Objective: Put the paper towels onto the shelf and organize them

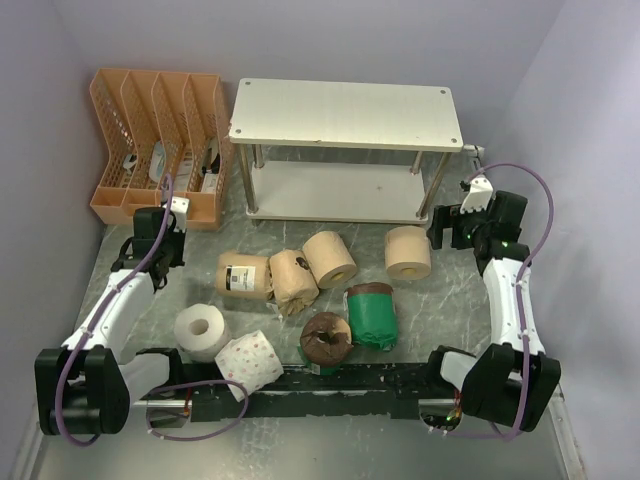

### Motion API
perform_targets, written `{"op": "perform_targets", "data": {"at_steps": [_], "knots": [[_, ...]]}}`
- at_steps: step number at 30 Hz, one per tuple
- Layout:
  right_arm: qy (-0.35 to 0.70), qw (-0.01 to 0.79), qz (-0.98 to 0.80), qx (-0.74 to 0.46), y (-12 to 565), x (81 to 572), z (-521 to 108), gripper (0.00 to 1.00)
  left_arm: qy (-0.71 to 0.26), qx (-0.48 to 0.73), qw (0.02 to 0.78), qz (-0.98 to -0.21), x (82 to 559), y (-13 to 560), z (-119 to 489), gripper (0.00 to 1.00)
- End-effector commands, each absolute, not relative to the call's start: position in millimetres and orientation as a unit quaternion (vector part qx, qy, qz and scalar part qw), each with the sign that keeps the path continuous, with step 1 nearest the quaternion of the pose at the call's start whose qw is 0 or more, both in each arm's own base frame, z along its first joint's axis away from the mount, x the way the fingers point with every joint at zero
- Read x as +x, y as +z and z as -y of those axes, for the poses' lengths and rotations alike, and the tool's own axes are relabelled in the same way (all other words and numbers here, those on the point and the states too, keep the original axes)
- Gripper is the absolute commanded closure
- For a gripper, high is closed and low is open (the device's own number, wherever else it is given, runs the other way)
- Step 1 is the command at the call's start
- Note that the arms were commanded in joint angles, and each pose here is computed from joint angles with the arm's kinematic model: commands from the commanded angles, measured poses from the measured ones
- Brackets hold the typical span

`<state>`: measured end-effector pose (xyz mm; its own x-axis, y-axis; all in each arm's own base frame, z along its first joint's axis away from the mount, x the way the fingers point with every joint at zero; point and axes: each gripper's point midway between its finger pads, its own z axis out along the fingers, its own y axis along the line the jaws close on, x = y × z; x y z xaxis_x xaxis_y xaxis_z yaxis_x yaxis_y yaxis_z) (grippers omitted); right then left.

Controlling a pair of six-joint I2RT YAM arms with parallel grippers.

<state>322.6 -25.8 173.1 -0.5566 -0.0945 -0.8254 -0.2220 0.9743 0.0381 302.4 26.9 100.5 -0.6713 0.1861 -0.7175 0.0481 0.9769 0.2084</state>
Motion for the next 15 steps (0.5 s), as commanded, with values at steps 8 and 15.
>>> {"op": "perform_targets", "data": {"at_steps": [8, 15], "knots": [[-0.006, 0.455, -0.89, 0.016, 172, 324, 86, 0.0, 0.097, 0.068, 0.424, -0.898, 308, 117, -31, 0.79], [0.054, 0.454, -0.889, -0.005, 162, 321, 68, 0.0, 0.103, 0.062, 0.407, -0.905, 314, 117, -35, 0.88]]}}
